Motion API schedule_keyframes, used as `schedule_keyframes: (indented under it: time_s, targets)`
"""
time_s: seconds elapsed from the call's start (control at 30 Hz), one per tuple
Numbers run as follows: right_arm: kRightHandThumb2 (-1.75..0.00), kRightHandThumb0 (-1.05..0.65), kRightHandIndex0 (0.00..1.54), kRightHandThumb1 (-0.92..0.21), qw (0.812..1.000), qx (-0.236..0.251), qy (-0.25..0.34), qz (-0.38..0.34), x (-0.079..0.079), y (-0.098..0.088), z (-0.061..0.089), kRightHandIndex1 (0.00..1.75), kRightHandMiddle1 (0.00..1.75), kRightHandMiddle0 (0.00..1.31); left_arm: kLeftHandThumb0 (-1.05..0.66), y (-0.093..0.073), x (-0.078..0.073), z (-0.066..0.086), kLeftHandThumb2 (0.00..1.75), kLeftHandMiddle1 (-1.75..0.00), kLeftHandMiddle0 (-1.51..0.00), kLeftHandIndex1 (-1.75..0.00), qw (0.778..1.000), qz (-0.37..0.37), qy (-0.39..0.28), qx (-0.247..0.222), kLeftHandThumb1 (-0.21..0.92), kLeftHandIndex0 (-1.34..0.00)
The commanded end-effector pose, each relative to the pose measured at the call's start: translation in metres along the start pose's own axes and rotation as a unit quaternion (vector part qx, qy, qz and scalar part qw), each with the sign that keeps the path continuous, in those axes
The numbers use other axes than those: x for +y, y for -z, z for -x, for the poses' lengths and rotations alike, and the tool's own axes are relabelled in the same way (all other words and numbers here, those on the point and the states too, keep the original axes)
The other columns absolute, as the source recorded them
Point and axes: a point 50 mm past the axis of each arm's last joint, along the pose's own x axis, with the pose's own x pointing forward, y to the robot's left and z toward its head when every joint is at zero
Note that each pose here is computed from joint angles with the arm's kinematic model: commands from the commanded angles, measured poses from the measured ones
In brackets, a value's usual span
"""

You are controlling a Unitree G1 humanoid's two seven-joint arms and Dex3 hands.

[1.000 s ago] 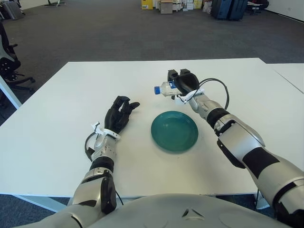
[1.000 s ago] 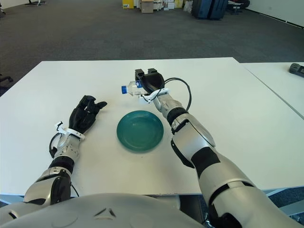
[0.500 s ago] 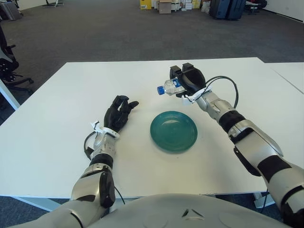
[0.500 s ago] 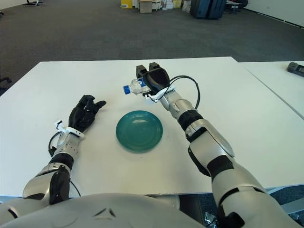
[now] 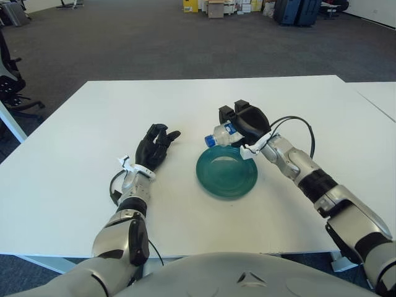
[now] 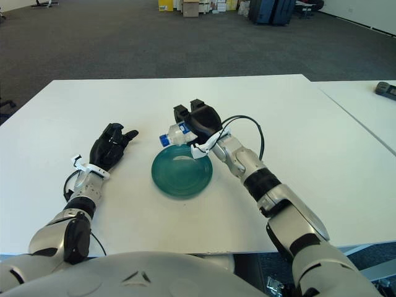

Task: Put the bottle into the plate.

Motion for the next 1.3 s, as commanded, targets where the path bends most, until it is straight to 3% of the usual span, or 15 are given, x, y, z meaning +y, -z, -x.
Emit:
schedule_keyframes:
  time_s: [0.0,0.3,0.8,1.27]
  targets:
    - [-1.54,0.00,0.75,-0.13,1.000,0.012,0.004,0.016,-0.013,0.005,0.005,1.73,1.75,0.52,-0.36,0.005,0.003,0.004,0.52,-1.31,-0.53,-1.75,1.000,0.009,-0.008,0.016,0.92,-0.20]
    - [-1.54,0.00,0.77,-0.12,1.000,-0.006,-0.006,0.030,0.003,-0.001,0.023,1.72,1.75,0.53,-0.36,0.005,0.003,0.003,0.52,-1.31,-0.54,-1.75,1.000,0.004,-0.004,0.018,0.92,-0.20]
    - [-1.65,0.00,0.88,0.00,0.999,-0.040,-0.019,0.028,0.009,-0.011,0.038,1.65,1.75,0.63,-0.36,0.004,0.003,0.003,0.52,-1.30,-0.55,-1.75,1.000,0.004,-0.007,0.016,0.92,-0.20]
    - [-1.57,0.00,0.80,-0.09,0.998,-0.038,-0.049,0.005,0.012,-0.015,0.041,1.70,1.75,0.55,-0.36,0.003,0.004,0.002,0.52,-1.30,-0.55,-1.75,1.000,0.002,-0.003,0.020,0.92,-0.20]
